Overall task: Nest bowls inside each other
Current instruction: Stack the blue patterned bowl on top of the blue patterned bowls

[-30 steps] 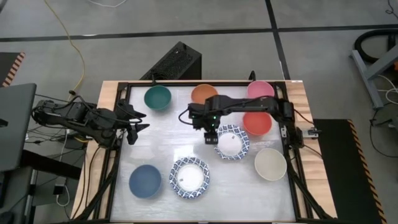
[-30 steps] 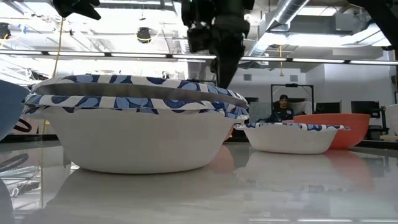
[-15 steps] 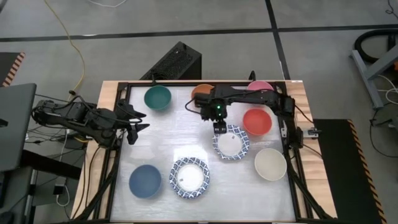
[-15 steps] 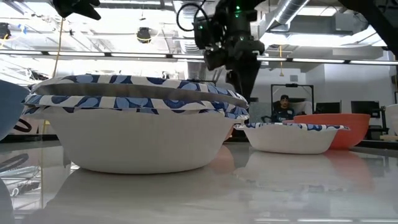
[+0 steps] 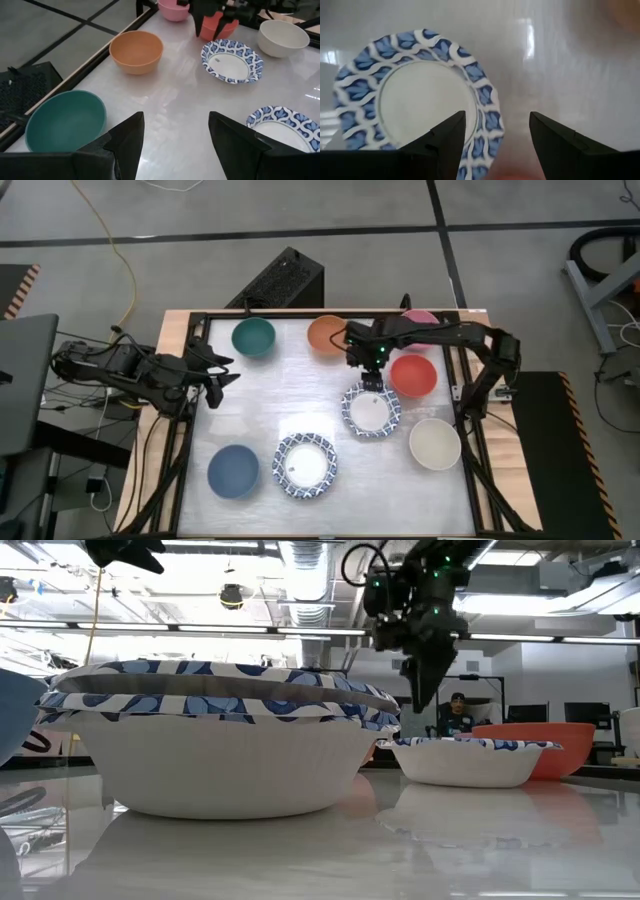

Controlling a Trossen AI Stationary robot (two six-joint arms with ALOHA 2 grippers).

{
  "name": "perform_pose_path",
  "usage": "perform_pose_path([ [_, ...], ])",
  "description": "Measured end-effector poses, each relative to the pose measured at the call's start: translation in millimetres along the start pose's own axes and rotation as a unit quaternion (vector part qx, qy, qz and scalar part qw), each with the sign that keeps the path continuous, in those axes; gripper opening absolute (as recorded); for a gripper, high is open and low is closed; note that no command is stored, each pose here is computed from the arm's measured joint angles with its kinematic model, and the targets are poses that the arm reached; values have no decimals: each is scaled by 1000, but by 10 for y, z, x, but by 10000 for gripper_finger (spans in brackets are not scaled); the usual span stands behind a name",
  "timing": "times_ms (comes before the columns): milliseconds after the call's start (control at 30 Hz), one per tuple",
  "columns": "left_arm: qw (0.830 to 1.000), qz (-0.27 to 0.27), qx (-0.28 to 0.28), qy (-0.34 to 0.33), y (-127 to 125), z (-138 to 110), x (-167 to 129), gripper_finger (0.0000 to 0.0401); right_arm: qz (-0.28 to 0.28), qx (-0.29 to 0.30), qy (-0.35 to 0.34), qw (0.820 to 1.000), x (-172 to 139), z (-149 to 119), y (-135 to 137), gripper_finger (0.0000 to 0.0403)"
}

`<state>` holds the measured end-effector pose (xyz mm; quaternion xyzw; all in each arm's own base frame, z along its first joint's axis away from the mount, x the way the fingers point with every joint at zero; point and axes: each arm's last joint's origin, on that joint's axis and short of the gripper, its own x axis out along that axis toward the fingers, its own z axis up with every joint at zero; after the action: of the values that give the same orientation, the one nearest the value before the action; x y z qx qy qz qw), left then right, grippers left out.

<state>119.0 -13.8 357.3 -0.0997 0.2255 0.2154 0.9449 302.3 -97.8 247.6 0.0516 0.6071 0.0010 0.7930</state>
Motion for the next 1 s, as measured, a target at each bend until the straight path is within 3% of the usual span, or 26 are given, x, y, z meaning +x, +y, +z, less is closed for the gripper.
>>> perform_pose_path([
  [133, 1000, 1, -8, -1, 0, 1, 0, 212, -1, -7, -5, 1000, 144, -1, -9, 240],
  [500, 1000, 3, -17, -1, 2, 1, 0, 212, 26, -21, 67, 997, 641, 28, -89, 240],
  [700, 1000, 8, -12, 5, 10, -14, 0, 212, 29, -19, 80, 996, 709, 22, -94, 232],
  [833, 1000, 10, -9, 6, 13, -18, 0, 212, 30, -19, 82, 996, 700, 17, -91, 194],
  [1000, 1000, 14, -9, 4, 15, -17, 0, 212, 31, -18, 86, 996, 699, 10, -89, 109],
])
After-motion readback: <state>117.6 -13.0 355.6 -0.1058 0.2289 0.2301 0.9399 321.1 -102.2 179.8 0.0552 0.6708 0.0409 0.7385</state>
